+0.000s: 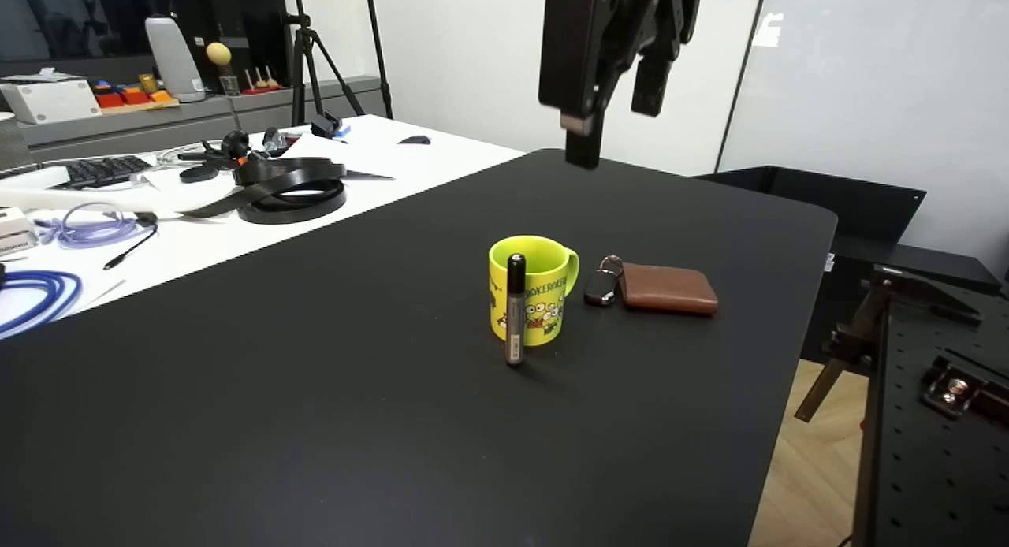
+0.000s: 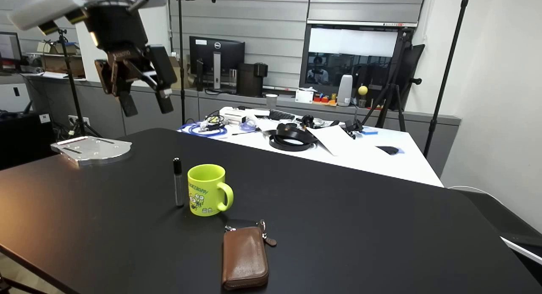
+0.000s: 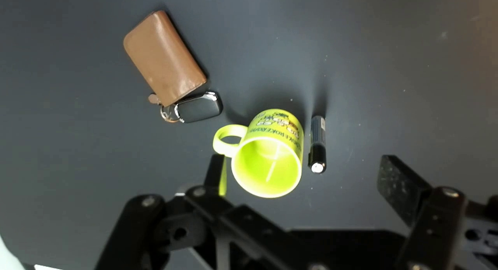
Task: Put the marker inside the mug
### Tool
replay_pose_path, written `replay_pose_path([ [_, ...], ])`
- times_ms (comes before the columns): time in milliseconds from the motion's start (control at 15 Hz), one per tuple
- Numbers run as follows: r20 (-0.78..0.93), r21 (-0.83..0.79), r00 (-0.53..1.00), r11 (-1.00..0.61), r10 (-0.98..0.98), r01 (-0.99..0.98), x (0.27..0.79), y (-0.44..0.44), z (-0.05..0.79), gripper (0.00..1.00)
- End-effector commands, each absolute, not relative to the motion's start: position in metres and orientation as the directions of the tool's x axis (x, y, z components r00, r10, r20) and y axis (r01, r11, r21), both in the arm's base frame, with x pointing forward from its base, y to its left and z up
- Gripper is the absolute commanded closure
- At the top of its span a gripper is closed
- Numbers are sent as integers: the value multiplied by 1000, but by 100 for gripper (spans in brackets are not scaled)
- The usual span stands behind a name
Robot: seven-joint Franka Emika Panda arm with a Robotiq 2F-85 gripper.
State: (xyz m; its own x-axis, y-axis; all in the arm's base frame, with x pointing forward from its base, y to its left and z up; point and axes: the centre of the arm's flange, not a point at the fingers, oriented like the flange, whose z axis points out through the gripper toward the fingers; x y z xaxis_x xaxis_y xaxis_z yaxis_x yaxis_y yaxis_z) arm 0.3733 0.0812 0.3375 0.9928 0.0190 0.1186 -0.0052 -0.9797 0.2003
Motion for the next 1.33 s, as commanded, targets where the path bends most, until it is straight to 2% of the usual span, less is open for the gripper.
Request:
replay_pose_path([
  [0,42,168,998,-985,52,45,404,73,297,0],
  [467,-49,63,980,-978,193,196,444,68,251,0],
  [533,-35,85,986,-983,163,165,420,65,255,0],
  [1267,-6,95,984,-980,177,177,442,75,233,0],
])
